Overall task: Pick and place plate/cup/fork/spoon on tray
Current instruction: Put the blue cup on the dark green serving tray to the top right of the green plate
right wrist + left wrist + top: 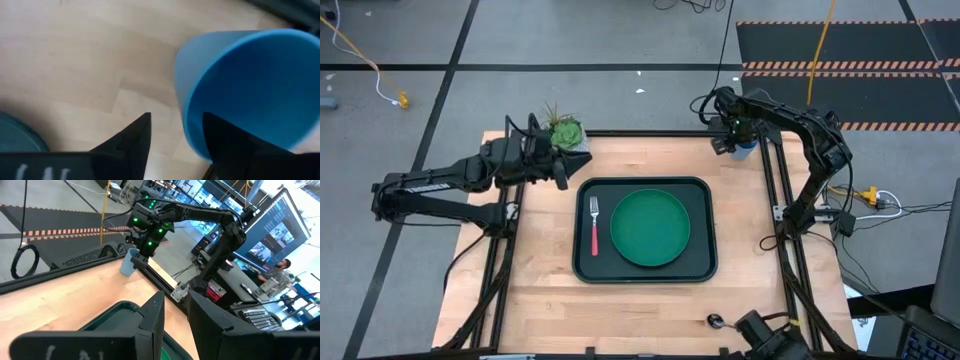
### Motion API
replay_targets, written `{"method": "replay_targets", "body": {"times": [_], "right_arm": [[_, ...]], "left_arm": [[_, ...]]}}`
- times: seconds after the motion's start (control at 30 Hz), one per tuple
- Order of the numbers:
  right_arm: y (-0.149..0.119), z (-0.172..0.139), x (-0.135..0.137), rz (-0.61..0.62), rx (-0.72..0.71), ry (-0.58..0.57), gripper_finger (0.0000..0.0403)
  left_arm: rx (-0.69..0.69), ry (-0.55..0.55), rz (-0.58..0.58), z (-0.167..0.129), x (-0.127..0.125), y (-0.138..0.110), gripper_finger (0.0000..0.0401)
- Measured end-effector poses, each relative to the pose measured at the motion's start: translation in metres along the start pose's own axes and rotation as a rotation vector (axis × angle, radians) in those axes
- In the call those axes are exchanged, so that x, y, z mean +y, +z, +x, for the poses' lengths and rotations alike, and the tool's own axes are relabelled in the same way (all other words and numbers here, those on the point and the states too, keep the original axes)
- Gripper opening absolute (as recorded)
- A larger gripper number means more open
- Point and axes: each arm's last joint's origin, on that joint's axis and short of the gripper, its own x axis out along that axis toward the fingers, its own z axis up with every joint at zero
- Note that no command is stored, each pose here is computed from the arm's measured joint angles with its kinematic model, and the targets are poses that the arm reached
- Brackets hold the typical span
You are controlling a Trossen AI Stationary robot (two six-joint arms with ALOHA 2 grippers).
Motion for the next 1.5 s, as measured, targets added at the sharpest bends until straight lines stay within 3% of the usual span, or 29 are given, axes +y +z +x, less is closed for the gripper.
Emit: {"method": "replay_targets", "body": {"times": [0.37, 0.57, 0.9, 1.17, 1.5], "right_arm": [[-0.009, -0.014, 0.003, -0.072, -0.071, 0.019, 0.0009], [-0.017, -0.029, -0.001, -0.089, -0.124, 0.031, 0.0003], [-0.047, -0.061, 0.014, -0.163, -0.201, 0.166, 0.0001], [-0.073, -0.071, 0.050, -0.265, -0.194, 0.231, 0.0001], [-0.115, -0.084, 0.115, -0.502, -0.266, 0.284, 0.0000]], "left_arm": [[0.004, 0.013, -0.012, 0.003, -0.001, -0.002, 0.0086], [0.023, 0.021, -0.012, 0.011, -0.001, -0.006, 0.0086], [0.029, 0.028, -0.036, 0.026, -0.002, -0.011, 0.0086], [0.048, 0.020, -0.036, 0.029, -0.001, -0.013, 0.0086], [0.046, -0.028, -0.059, 0.029, -0.007, -0.014, 0.0086]]}}
